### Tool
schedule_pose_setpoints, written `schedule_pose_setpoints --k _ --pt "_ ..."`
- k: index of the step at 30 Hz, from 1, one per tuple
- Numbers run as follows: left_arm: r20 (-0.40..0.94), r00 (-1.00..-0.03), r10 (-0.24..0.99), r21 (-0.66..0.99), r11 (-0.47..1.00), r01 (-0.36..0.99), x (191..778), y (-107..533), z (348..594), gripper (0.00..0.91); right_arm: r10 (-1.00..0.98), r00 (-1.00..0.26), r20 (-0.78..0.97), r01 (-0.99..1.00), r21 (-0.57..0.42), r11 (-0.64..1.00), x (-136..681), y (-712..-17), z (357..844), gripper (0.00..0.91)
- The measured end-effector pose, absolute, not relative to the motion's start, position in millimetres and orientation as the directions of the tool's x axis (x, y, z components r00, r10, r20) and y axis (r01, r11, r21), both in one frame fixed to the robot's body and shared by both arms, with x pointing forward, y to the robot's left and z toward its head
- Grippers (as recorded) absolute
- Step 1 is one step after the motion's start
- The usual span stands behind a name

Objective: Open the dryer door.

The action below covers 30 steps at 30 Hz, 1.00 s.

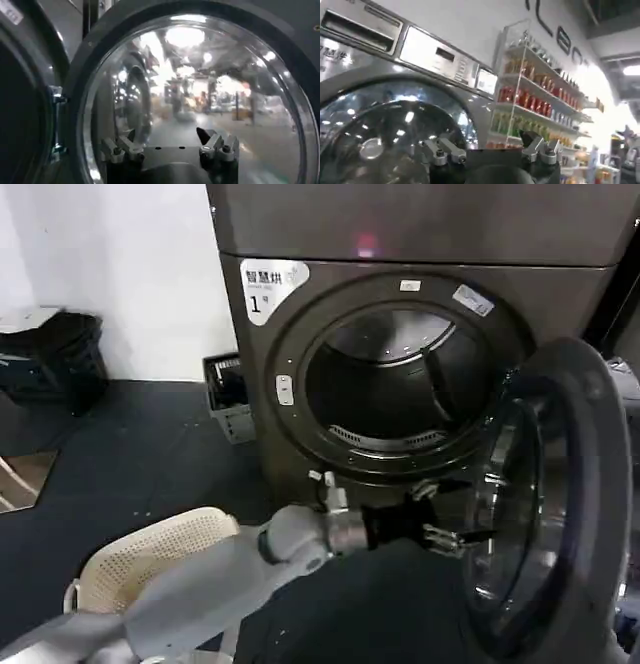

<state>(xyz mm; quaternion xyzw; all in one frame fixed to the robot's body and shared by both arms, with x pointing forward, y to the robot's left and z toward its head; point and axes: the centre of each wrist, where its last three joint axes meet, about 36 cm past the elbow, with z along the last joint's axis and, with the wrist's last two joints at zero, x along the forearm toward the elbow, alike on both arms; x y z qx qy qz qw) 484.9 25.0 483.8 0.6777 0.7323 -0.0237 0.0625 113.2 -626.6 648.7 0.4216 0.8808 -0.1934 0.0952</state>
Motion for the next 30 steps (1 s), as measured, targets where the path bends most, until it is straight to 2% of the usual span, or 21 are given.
schedule_pose_setpoints --k 7,19,30 --pt "-0.113 -0.051 0.992 0.062 0.059 0.996 486 -6 483 0.907 0.772 -0.543 -0.331 0.839 -0.259 0.479 87 -639 652 0.907" --pt "-0.111 -0.036 0.993 0.075 0.045 0.996 492 -78 479 0.907 0.787 -0.512 -0.343 0.856 -0.282 0.434 63 -642 664 0.907" --pt "-0.134 -0.112 0.985 0.090 0.125 0.988 495 -122 476 0.907 0.779 -0.525 -0.343 0.848 -0.284 0.447 65 -642 663 0.907"
